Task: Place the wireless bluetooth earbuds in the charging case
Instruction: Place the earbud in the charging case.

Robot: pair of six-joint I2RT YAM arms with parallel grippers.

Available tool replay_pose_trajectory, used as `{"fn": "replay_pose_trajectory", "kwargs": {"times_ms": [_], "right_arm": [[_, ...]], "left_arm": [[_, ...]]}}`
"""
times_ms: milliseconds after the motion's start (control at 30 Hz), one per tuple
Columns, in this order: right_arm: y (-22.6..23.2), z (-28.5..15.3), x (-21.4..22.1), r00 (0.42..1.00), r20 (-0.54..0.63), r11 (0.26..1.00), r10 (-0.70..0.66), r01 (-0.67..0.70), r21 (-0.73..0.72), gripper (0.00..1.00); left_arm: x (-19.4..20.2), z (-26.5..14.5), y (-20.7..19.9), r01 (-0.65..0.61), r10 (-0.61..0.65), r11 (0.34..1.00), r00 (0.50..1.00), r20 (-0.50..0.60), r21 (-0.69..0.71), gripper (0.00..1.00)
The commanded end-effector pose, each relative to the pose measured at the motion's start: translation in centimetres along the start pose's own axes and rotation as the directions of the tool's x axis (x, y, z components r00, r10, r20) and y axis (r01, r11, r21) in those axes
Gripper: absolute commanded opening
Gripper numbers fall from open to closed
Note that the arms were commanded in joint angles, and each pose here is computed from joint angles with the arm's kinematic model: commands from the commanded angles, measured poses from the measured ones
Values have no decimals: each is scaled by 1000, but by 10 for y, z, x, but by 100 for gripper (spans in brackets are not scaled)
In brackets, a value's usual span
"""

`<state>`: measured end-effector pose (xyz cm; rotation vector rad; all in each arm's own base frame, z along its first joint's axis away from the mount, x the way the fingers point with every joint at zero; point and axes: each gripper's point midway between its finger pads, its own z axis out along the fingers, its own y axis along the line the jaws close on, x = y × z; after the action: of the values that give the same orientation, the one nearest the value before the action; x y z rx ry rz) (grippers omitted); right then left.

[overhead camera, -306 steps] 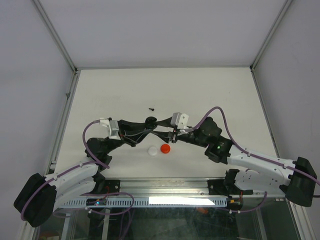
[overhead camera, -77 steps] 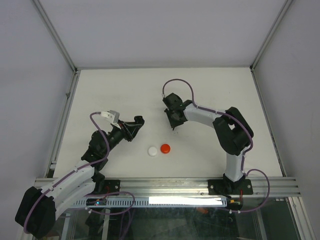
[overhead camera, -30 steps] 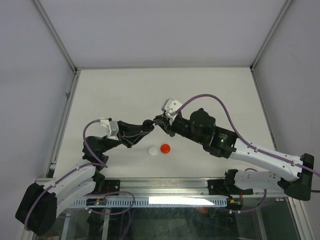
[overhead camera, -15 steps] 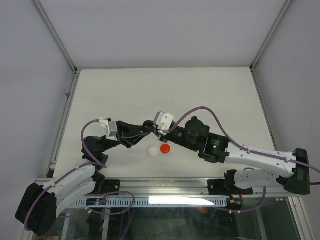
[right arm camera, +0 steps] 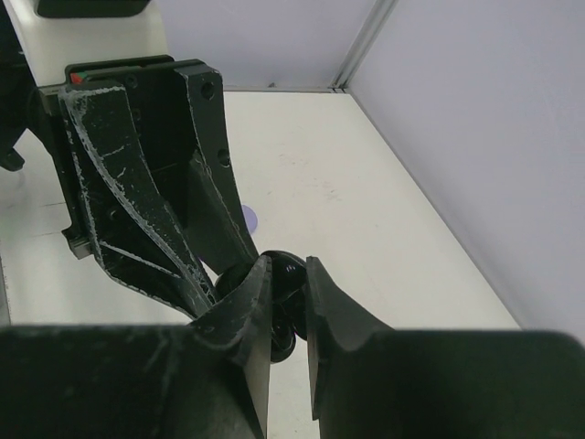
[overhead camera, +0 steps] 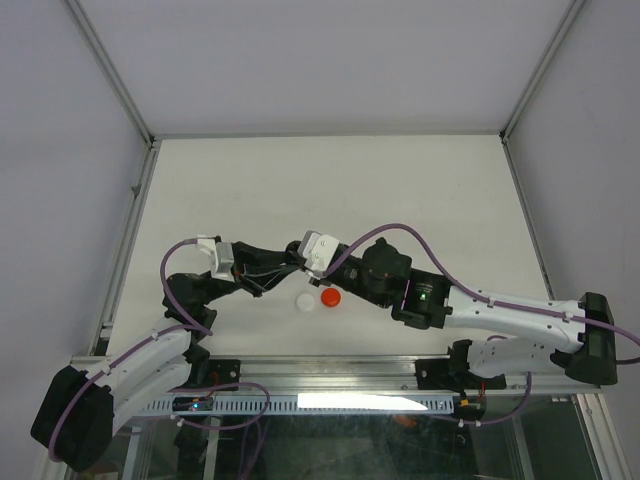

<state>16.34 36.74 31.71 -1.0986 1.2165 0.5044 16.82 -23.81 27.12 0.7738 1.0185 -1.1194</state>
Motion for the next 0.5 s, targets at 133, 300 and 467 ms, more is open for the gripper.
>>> {"fn": "replay_pose_trajectory", "kwargs": {"times_ms": [133, 300, 467], "right_arm": [[-3, -3, -11, 999, 37, 1000, -24, 23, 19, 7], [5, -4, -12, 999, 44, 999, -27, 28, -15, 8], [8, -4, -11, 999, 41, 999, -21, 22, -27, 8]], "left_arm": [[-30, 6, -4, -54, 52, 998, 995, 79, 26, 0], [-31, 7, -2, -28, 27, 1000, 996, 85, 9, 0], [-31, 7, 1, -7, 8, 1000, 996, 92, -9, 0]]}}
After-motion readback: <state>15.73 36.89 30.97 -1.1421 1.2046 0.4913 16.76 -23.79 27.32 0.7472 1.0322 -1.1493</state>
